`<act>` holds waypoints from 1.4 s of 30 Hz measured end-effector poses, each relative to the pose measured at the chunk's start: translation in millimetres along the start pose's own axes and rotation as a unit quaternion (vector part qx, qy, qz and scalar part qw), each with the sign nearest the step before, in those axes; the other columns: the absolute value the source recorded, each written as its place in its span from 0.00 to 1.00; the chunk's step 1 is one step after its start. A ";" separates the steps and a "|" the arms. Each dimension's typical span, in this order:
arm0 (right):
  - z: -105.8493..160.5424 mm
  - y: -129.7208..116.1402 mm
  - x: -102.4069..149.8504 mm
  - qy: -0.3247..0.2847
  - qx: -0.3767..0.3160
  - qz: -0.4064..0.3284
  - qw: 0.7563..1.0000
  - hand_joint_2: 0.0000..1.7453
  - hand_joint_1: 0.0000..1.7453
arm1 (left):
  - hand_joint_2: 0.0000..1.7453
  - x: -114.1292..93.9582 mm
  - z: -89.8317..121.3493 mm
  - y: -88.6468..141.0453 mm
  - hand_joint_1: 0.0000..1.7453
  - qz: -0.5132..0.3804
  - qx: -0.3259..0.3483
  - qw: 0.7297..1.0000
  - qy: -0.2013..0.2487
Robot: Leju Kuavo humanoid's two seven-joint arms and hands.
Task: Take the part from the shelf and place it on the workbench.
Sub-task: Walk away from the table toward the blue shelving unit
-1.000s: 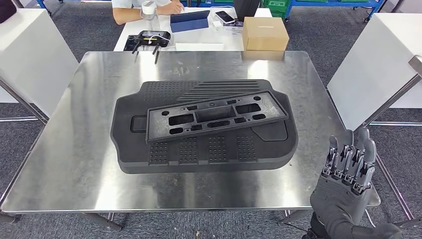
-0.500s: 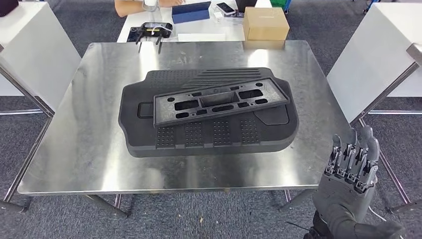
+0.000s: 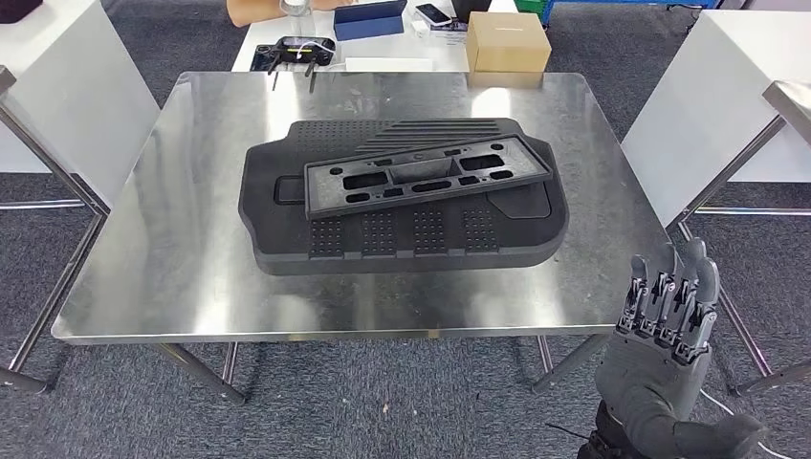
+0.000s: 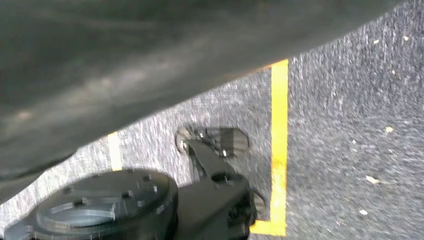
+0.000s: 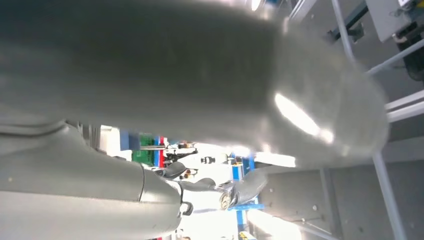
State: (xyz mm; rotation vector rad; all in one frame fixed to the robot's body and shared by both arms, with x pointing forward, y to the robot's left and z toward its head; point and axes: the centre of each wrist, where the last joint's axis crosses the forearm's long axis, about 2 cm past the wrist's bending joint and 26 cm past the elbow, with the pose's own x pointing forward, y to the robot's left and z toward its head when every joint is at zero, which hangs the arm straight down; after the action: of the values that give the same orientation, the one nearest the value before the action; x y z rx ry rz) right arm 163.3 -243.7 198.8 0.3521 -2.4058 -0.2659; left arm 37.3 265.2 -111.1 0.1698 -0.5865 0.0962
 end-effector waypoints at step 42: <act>5.3 -5.3 -6.3 0.024 -0.019 0.007 1.000 0.00 0.00 | 0.00 0.4 -0.4 1.0 0.00 -0.007 0.008 1.000 -0.001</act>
State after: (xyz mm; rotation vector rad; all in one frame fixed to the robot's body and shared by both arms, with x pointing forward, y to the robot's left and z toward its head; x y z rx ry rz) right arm 165.4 -246.2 189.5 0.3200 -2.3523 -0.2927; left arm 37.7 266.3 -111.0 0.1895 -0.5864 0.0862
